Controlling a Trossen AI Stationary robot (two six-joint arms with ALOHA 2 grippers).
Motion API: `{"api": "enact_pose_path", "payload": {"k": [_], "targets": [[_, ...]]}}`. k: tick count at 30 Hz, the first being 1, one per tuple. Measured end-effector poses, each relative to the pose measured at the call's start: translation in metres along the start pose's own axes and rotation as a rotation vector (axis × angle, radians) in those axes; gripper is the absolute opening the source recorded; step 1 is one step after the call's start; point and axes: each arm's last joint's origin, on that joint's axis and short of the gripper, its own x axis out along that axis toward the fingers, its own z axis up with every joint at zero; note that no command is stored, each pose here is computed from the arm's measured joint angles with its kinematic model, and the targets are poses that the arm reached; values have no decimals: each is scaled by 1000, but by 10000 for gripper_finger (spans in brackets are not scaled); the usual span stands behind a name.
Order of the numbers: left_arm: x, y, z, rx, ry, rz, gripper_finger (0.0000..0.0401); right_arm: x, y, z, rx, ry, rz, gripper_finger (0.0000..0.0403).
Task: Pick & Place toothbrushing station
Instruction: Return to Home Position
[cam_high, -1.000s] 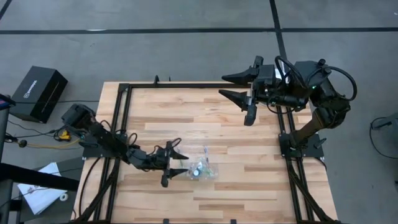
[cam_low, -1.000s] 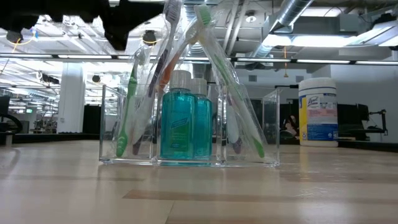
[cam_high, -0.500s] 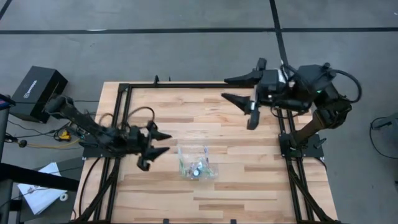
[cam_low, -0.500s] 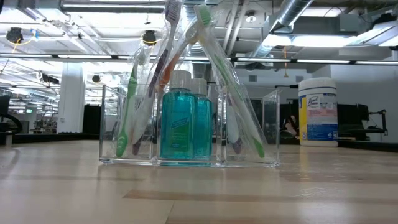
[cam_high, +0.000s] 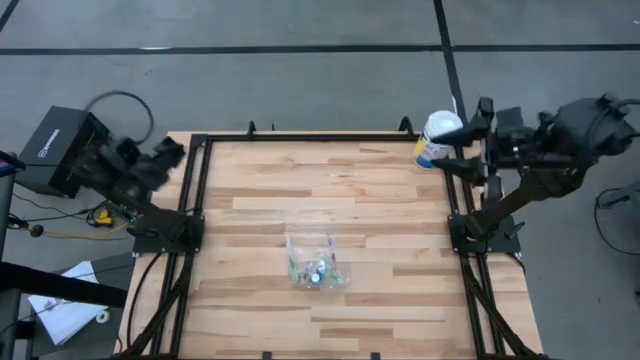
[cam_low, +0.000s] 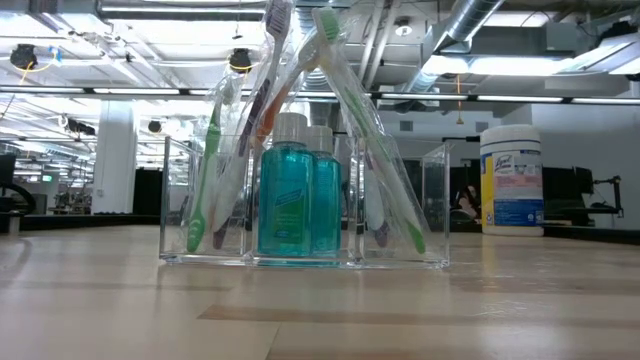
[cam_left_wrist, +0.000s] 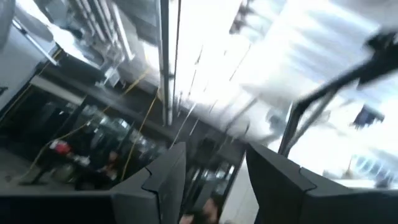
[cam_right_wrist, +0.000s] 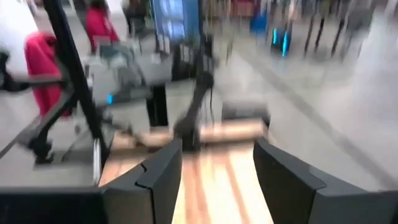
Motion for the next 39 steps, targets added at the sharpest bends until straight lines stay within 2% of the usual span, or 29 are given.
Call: {"api": "enact_pose_path", "payload": {"k": [3, 5, 6, 9, 10, 13, 16, 19, 21, 26, 28, 32, 34, 36, 39], "targets": [[-12, 6, 16, -27, -40, -31, 163, -11, -5, -15, 61, 127, 10, 188], [-18, 9, 21, -48, -41, -43, 165, -13, -4, -17, 75, 146, 22, 188], [-20, 9, 22, -29, -34, -68, 166, -14, -4, -17, 74, 145, 31, 188], [-29, 11, 17, 185, 64, -206, 168, -17, -1, -18, 47, 142, 17, 188], [-33, 14, 14, 213, 114, -218, 168, -21, 0, -19, 47, 135, 14, 188], [-48, 24, 13, 204, 213, -193, 168, -45, -5, -21, 42, 94, 76, 188], [-61, 32, 20, 198, 209, -188, 168, -61, -14, -35, 15, 58, 35, 188], [-71, 37, 29, 219, 168, -215, 168, -65, -14, -64, -15, 29, -56, 188], [-72, 39, 28, 256, 214, -187, 168, -66, -12, -90, 2, 1, -64, 188], [-74, 41, 25, 248, 275, -149, 168, -70, -27, -161, 111, -108, 3, 188], [-74, 41, 25, 235, 276, -158, 168, -70, -32, -182, 175, -153, 48, 188], [-74, 40, 28, 208, 266, -178, 168, -70, -30, -214, 246, -139, 191, 188], [-74, 40, 28, 194, 269, -179, 168, -72, -15, -219, 287, -139, 208, 188], [-74, 39, 28, 181, 269, -188, 168, -78, 10, -217, 257, -137, 208, 188], [-73, 39, 29, 173, 264, -192, 168, -84, 50, -200, 192, -148, 166, 188]]}}
